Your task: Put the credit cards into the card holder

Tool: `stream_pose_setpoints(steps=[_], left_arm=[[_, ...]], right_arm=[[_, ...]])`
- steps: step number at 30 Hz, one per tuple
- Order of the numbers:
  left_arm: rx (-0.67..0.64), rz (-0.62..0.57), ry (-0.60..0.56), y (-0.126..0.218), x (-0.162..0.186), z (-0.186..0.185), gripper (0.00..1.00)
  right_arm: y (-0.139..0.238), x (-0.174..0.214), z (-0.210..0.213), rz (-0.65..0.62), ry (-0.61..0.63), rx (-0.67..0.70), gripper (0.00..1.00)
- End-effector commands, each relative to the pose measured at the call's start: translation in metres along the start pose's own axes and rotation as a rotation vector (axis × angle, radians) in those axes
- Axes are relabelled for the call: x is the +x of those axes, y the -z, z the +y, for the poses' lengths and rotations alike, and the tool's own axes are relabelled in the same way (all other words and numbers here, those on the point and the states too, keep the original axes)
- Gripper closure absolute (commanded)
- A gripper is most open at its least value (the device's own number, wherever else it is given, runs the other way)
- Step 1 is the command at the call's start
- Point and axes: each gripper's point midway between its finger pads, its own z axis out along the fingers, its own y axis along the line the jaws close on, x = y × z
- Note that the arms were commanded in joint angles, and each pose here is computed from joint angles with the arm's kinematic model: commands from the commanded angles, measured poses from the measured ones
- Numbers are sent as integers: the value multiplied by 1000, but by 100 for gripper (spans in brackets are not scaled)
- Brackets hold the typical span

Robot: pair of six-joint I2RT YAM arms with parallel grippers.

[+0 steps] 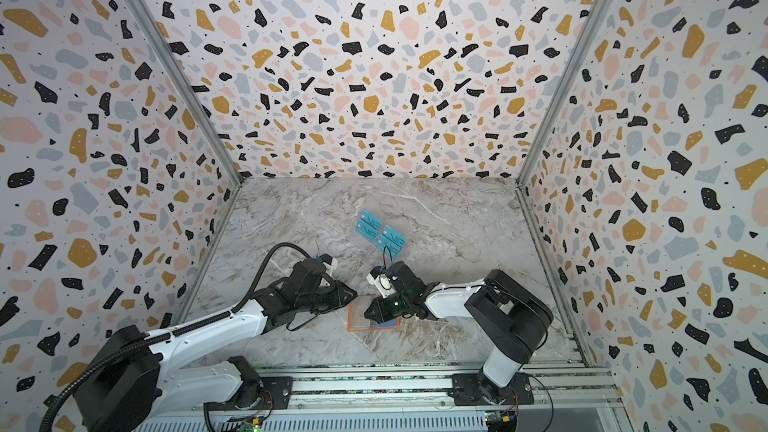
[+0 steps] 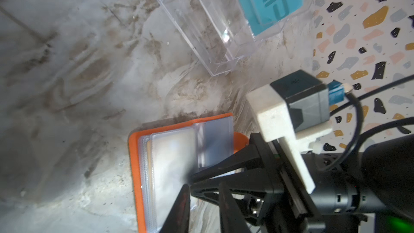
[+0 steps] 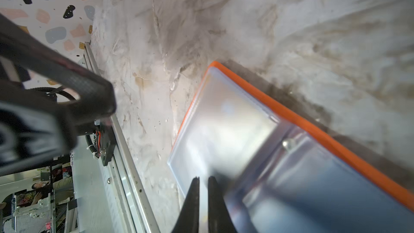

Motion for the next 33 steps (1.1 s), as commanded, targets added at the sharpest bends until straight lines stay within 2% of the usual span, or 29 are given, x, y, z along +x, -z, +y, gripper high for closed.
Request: stream_pose_setpoints(steps=[1,11,17,21,25,30,33], left_arm=[[19,39,6,-8,9,5,82],[-15,95,8,-32,21,23,85],[-77,123,7,-34,31,42,86],[-85,141,3,-37,36,48,85],[-107,152,-2,-37,40,55,85],[-110,155,-2,-36,42,56,85],[-107,148,-3,-35,40,55,85]], right_arm=[[-1,-16,11,-36,30,-9,88],[-6,-13,7,-26,12,12,88],[-3,-22,12,-40,21,2,88],[14,-52,26,-74,78,7,88],[41,-92,27,-107,163,84,87],[80,-141,5,-165,215,207,85],[101,-165,-17,-201,233,297,79]])
